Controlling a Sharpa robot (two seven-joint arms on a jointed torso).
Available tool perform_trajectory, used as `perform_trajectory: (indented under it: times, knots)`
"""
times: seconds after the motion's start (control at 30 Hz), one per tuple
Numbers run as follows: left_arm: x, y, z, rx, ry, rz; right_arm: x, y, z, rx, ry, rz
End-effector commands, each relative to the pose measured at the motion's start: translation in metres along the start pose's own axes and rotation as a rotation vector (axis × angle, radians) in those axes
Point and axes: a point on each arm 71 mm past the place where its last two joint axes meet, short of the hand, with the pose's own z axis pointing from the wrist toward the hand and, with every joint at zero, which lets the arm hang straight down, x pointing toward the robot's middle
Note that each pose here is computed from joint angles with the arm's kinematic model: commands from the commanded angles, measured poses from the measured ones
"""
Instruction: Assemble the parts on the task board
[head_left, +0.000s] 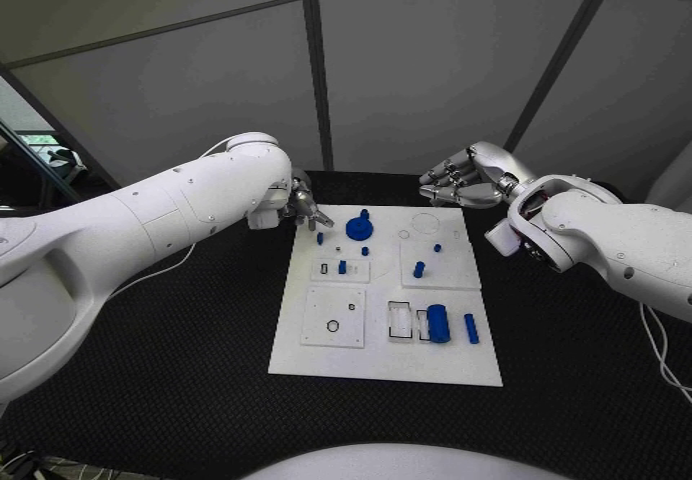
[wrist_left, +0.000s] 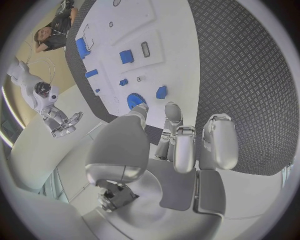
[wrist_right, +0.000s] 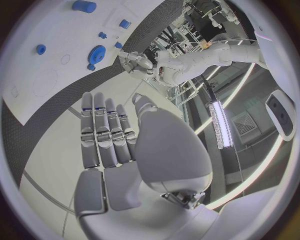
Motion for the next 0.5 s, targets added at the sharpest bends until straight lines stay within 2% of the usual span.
perform_trajectory:
  times: [0.03,0.5]
  knots:
    - [0.0017,0.0001,0.0008,-0.004,0.022,0.027,0.0005,0.0019,0.0006,-0.007,0.007,-0.001]
    - [0.0100,0.0010,0.0057,-0.015,0.053,0.041,0.0010,0.0021,0.0008,-0.006,0.010,-0.001]
